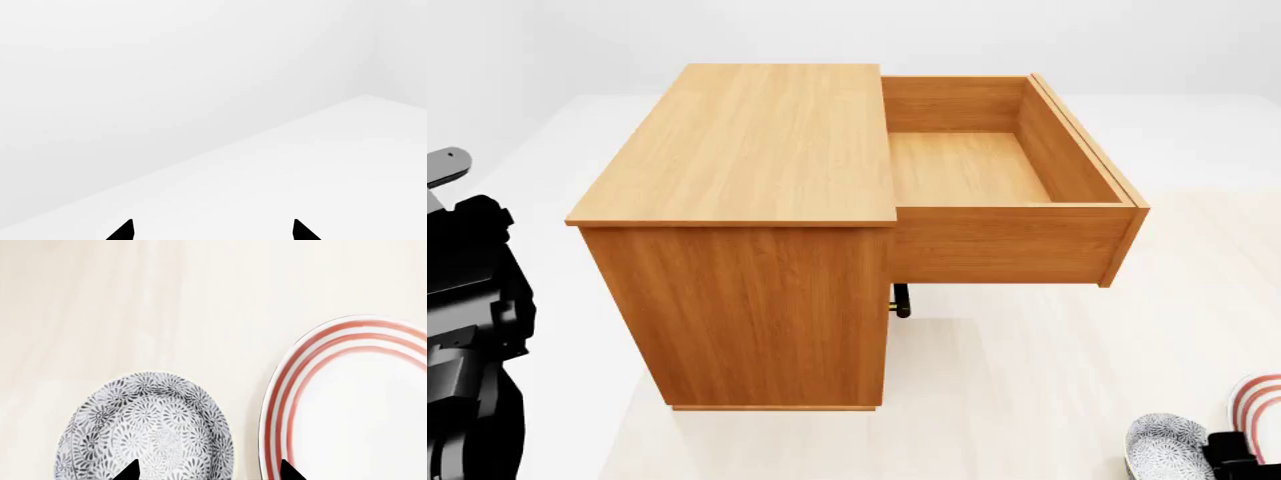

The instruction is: Open the top drawer of the cabinet and put the bowl in it.

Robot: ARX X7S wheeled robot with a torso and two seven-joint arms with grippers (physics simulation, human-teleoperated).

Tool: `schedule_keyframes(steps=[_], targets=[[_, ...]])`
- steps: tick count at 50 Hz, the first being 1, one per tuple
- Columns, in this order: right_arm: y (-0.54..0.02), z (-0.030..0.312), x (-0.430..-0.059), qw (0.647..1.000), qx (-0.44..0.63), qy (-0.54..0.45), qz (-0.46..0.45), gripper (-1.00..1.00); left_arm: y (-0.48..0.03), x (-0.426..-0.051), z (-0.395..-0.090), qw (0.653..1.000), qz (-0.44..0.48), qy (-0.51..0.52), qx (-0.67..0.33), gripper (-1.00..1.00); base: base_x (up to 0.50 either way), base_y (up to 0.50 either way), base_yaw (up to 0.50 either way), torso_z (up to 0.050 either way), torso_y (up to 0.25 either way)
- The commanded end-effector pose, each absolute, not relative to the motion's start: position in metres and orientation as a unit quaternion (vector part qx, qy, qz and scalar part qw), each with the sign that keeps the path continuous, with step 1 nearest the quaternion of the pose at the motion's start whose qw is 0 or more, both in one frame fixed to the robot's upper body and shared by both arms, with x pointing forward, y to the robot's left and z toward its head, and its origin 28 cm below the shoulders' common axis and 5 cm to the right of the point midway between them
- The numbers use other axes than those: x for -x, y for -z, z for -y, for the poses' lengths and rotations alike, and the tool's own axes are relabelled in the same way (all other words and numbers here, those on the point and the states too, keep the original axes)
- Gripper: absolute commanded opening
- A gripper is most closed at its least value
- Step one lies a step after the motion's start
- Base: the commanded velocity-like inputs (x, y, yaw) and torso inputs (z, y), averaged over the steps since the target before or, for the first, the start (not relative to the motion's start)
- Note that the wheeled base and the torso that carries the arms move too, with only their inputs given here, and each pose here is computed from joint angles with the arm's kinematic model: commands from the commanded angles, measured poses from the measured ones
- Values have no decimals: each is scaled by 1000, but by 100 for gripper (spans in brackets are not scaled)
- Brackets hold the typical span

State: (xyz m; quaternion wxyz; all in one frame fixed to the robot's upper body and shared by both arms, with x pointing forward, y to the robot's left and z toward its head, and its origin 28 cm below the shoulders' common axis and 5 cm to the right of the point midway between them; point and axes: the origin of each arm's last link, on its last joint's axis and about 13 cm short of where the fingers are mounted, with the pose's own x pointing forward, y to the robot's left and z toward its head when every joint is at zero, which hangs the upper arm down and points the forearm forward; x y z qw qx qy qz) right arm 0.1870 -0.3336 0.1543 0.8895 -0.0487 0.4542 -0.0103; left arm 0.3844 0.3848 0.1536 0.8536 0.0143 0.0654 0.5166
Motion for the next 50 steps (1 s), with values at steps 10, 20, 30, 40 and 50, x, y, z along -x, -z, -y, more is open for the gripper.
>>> schedule_keyframes(steps=[10,20,30,40,50], targets=[[-136,335,-193,881,37,10,-471,100,-154,-384,-386,853,-65,-518,-13,100,0,0,0,0,0],[-130,335,-195,879,32,7,-475,100,-153,-384,-386,852,-66,-519,-12,100,0,0,0,0,0],[-127,333,-197,879,31,3,-475,100,-154,-384,-386,852,-65,-520,-12,100,0,0,0,0,0],[-122,334,-199,878,28,2,-479,100,-155,-384,-386,852,-63,-520,-12,100,0,0,0,0,0],[-116,334,-200,876,24,1,-482,100,-155,-384,-387,852,-63,-520,-12,100,0,0,0,0,0]])
